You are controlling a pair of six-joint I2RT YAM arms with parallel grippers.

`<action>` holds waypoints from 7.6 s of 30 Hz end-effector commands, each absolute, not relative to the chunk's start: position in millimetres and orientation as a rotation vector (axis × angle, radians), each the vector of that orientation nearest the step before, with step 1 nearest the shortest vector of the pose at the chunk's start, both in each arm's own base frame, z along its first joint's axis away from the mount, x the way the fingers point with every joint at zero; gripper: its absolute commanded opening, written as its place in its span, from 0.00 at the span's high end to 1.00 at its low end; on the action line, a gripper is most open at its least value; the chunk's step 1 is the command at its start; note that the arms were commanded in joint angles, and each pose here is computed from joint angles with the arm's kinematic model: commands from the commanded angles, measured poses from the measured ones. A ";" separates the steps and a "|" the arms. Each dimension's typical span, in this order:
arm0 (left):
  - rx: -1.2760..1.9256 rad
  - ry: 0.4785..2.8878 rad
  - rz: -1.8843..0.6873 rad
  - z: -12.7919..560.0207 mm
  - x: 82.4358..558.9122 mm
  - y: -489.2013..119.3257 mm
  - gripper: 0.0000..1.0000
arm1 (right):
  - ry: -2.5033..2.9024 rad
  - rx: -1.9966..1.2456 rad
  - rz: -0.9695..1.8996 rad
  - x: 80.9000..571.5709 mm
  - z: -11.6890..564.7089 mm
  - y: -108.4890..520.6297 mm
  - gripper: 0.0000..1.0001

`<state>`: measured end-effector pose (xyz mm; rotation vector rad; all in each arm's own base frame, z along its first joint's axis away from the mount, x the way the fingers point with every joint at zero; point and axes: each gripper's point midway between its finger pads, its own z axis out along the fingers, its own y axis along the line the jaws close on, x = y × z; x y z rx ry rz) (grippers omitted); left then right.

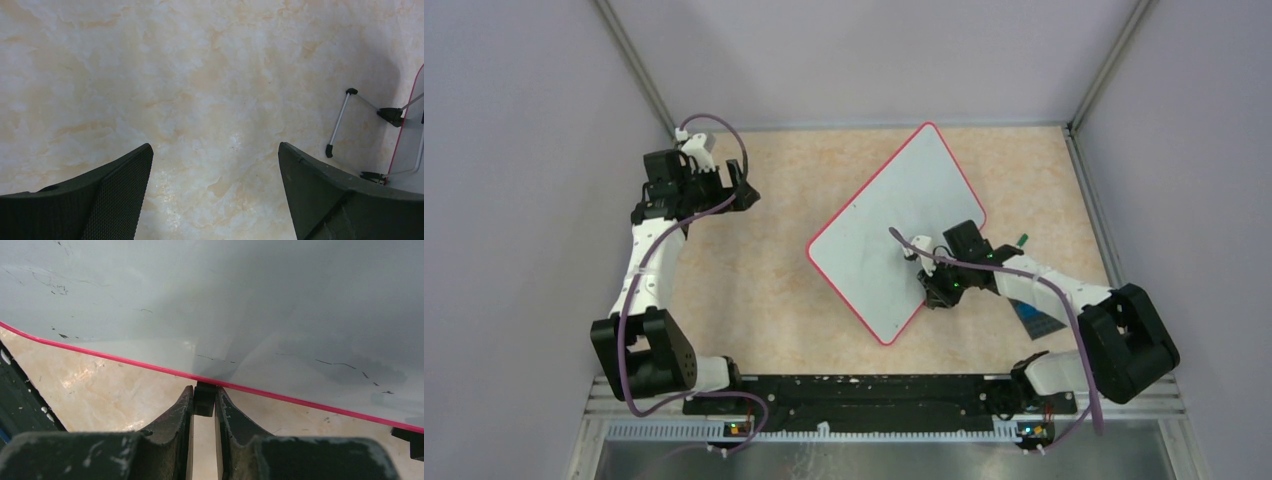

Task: Write a sentence on the whiteboard
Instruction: Move the whiteboard stand to the center of the board, then open the whiteboard marker at the center of the board.

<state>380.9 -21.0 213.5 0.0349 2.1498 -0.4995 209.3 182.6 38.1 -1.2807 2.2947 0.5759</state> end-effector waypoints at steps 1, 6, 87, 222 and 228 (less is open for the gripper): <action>0.043 2.085 -0.474 231.7 388.2 -18.0 0.01 | 2.230 -1.434 0.691 178.6 41.7 189.8 1.00; 0.040 2.088 -0.479 228.2 388.1 -17.9 0.01 | 2.207 -1.497 0.709 169.8 40.9 189.7 1.00; 0.102 2.072 -0.575 254.3 400.8 -29.7 0.01 | 2.153 -1.179 0.522 231.3 122.5 149.9 0.51; 1.066 1.410 -1.580 391.1 238.6 -250.0 1.00 | 1.636 -1.056 1.102 222.7 429.6 239.6 0.22; 1.014 1.370 -1.599 406.9 235.3 -246.9 1.00 | 1.606 -0.946 1.316 227.8 438.9 254.3 0.25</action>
